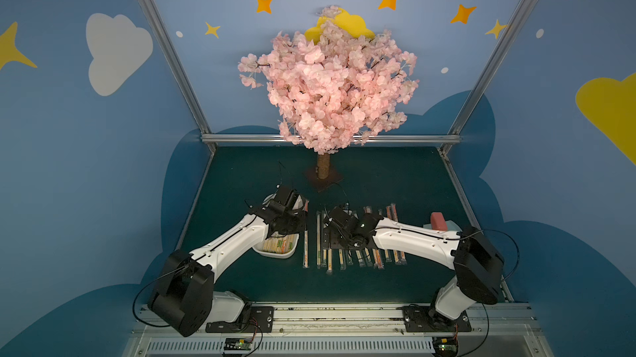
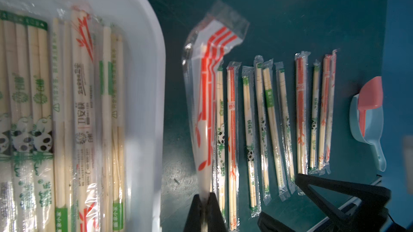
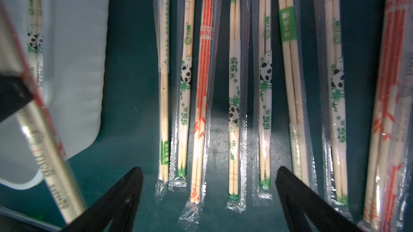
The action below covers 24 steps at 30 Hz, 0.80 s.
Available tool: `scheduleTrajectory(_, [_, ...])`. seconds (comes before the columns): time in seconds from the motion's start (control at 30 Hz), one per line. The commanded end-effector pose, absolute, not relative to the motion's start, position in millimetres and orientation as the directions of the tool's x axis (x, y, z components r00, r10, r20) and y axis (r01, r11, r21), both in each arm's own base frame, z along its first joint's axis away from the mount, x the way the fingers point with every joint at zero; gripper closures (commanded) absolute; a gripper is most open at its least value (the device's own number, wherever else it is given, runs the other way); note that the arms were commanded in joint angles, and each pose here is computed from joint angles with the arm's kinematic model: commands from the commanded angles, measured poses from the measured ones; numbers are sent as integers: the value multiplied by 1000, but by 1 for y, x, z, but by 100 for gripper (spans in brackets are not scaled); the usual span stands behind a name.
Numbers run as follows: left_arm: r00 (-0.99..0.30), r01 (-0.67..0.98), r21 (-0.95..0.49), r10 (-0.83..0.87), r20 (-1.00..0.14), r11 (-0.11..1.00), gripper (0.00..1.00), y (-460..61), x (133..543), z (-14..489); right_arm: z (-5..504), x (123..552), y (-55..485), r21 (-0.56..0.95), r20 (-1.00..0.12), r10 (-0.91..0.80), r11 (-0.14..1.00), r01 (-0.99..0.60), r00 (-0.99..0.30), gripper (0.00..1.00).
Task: Take the paired disposable chopsticks out of the storage box
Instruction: Place the paired disposable chopsticks at the center of the board.
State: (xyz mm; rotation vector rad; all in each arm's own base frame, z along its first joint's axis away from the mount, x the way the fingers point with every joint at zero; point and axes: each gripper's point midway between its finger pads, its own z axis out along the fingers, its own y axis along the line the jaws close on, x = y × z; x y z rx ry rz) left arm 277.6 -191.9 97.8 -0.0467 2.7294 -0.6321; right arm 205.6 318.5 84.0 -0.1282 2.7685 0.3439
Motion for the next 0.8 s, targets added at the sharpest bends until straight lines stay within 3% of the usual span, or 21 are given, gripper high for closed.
scheduleTrajectory(0.0, [-943,24,-419,-119,-312,908,93,-195,281,89,99,207,319,235,-380,-29,964,-127,-925,4])
scheduleTrajectory(0.77, [-975,20,-403,-71,-209,915,88,-221,287,44,102,203,311,245,-394,-16,962,-121,-919,4])
